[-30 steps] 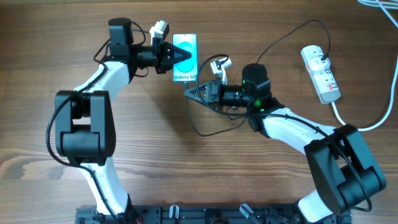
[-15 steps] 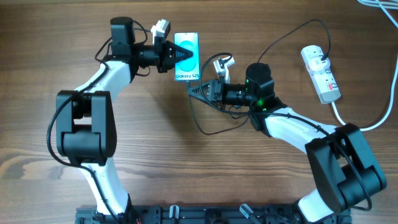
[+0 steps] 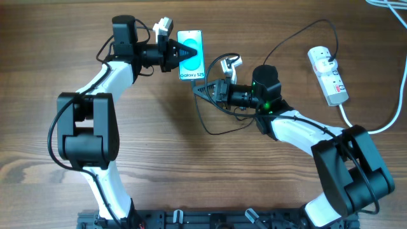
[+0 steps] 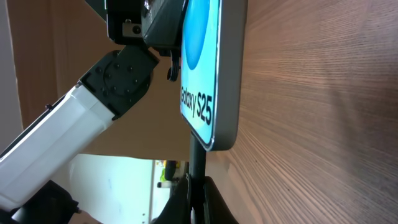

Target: Plug charger to phone and switch on socket

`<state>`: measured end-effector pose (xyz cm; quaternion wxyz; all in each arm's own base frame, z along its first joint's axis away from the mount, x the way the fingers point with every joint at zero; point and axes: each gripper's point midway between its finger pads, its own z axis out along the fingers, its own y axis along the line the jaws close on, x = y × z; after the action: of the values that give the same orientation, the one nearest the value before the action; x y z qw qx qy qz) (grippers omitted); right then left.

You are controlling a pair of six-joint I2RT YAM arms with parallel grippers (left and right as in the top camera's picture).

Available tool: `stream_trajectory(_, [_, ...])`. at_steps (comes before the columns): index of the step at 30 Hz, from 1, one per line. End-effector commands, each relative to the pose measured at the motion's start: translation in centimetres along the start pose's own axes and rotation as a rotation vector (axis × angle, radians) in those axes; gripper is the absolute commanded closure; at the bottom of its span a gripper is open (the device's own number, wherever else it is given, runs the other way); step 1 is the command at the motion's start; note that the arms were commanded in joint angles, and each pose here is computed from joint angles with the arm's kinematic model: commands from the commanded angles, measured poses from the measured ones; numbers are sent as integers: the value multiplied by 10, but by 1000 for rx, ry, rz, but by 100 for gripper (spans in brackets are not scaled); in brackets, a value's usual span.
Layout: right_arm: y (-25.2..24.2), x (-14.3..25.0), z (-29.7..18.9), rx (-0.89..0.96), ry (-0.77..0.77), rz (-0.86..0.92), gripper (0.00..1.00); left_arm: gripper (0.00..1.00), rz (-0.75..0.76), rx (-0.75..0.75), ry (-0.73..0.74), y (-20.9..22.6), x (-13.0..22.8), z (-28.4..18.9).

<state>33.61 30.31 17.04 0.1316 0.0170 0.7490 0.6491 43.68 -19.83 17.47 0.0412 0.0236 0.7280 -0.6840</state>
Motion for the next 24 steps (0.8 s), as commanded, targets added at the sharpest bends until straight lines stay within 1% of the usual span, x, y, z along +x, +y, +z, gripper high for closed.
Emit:
stream_trajectory(1, [-2, -57, -21, 37, -239, -33, 94, 96, 15, 76, 114, -13, 23, 10])
stream_trajectory(2, [-1, -55, -20, 33, -228, -35, 91, 96, 19, 76, 113, -13, 23, 9])
stream_trajectory(4, [0, -51, -19, 25, -204, -37, 78, 96, 29, 77, 112, -14, 22, 9])
stream_trajectory(6, [1, -47, -19, 16, -178, -38, 62, 96, 30, 77, 112, -14, 22, 9])
stream_trajectory(7, [3, -42, -18, 8, -149, -60, 44, 96, 29, 77, 112, -14, 22, 9])
stream_trajectory(8, [4, -38, -17, 2, -125, -99, 34, 96, 31, 77, 112, -14, 22, 9])
stream_trajectory(9, [5, -34, -17, -4, -104, -136, 26, 96, 42, 77, 112, -14, 22, 9])
stream_trajectory(10, [7, -29, -16, -13, -76, -175, 20, 96, 59, 79, 112, -14, 22, 9])
stream_trajectory(12, [14, -5, -17, -72, 57, -282, 10, 96, 91, 80, 110, -13, 22, 9])
stream_trajectory(13, [17, 6, -18, -101, 114, -311, 10, 96, 125, 82, 109, -13, 22, 9])
stream_trajectory(17, [27, 40, -26, -204, 298, -384, 11, 96, 136, 83, 110, -13, 22, 10])
stream_trajectory(20, [20, 32, -23, -163, 255, -354, 11, 96, 128, 84, 122, -13, 26, 14])
stream_trajectory(22, [0, 22, -18, -66, 190, -261, 11, 96, 129, 88, 142, -14, 30, 23])
stream_trajectory(24, [-5, 25, -14, -44, 188, -273, 11, 96, 129, 89, 152, -15, 32, 27])
